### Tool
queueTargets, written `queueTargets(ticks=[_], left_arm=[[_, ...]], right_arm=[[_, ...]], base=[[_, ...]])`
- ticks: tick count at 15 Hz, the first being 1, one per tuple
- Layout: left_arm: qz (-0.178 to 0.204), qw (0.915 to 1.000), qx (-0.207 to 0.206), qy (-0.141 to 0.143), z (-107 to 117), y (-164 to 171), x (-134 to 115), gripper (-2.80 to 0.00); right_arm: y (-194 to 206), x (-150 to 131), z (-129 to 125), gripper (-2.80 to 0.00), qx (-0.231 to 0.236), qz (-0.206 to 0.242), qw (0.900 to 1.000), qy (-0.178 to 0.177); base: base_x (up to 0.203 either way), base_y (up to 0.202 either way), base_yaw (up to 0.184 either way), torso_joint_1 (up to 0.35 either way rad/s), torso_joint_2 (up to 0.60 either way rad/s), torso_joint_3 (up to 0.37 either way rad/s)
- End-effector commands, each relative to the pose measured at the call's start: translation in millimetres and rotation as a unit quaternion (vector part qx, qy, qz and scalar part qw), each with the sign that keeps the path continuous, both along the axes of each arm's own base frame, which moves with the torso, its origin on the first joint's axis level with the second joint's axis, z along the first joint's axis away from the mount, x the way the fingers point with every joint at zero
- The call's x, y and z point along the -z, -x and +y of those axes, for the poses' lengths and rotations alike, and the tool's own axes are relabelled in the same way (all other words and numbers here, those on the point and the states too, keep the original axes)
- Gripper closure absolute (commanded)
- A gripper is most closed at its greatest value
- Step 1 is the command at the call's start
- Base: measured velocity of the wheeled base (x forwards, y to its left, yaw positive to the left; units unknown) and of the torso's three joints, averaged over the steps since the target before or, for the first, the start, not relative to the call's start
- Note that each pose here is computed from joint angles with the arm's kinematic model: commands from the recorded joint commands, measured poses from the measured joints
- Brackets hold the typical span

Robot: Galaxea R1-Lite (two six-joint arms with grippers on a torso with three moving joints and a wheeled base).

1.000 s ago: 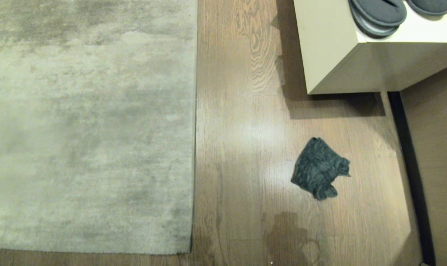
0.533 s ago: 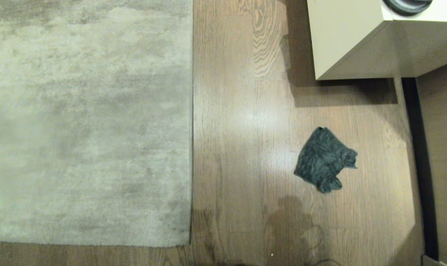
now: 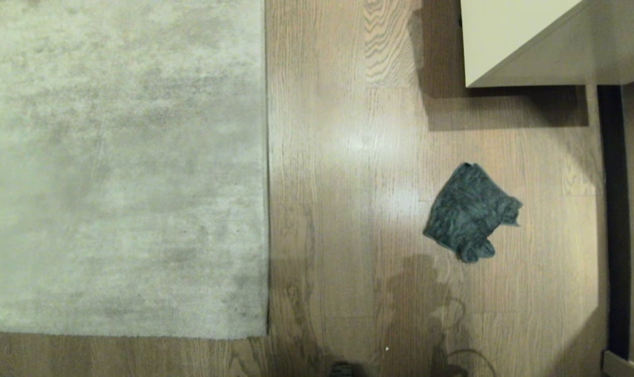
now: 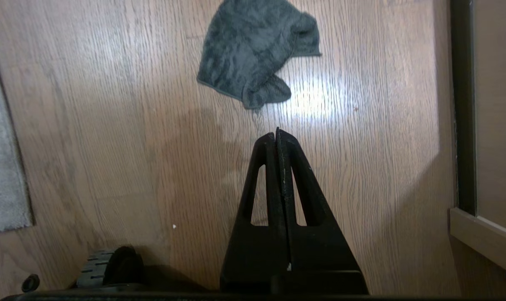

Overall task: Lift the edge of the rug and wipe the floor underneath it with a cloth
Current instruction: Pick up the rag

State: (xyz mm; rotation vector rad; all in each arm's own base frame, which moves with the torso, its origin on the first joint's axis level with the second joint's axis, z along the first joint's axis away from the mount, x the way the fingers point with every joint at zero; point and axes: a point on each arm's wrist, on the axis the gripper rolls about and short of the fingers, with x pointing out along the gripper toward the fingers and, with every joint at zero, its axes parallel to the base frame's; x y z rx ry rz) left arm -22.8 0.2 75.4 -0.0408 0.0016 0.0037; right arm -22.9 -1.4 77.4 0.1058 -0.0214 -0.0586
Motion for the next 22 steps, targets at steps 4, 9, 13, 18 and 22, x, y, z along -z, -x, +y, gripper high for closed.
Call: queueTargets(ticks=[4, 9, 13, 18, 22], left_arm=[[0.001, 1.0, 0.0, 0.0, 0.0, -0.1, 0.0, 0.0], [0.001, 1.0, 0.0, 0.0, 0.0, -0.1, 0.0, 0.0], [0.001, 1.0, 0.0, 0.0, 0.0, -0.1, 0.0, 0.0], [0.001, 1.0, 0.0, 0.0, 0.0, -0.1, 0.0, 0.0], [0.001, 1.0, 0.0, 0.0, 0.0, -0.1, 0.0, 0.0]], right_arm=[[-0.1, 0.0, 0.0, 0.0, 0.0, 0.001, 1.0, 0.0], [0.0, 0.0, 0.0, 0.0, -0.001, 0.0, 1.0, 0.0], [-0.1, 0.0, 0.0, 0.0, 0.0, 0.001, 1.0, 0.0], [-0.1, 0.0, 0.0, 0.0, -0.001, 0.001, 1.0, 0.0], [-0.1, 0.0, 0.0, 0.0, -0.001, 0.001, 1.0, 0.0]], base=[[0.0, 0.0, 0.0, 0.002, 0.0, -0.199], [0.0, 0.0, 0.0, 0.002, 0.0, -0.195], [0.0, 0.0, 0.0, 0.003, 0.0, -0.146], [0.0, 0.0, 0.0, 0.0, 0.0, -0.007], [0.0, 0.0, 0.0, 0.0, 0.0, 0.0]])
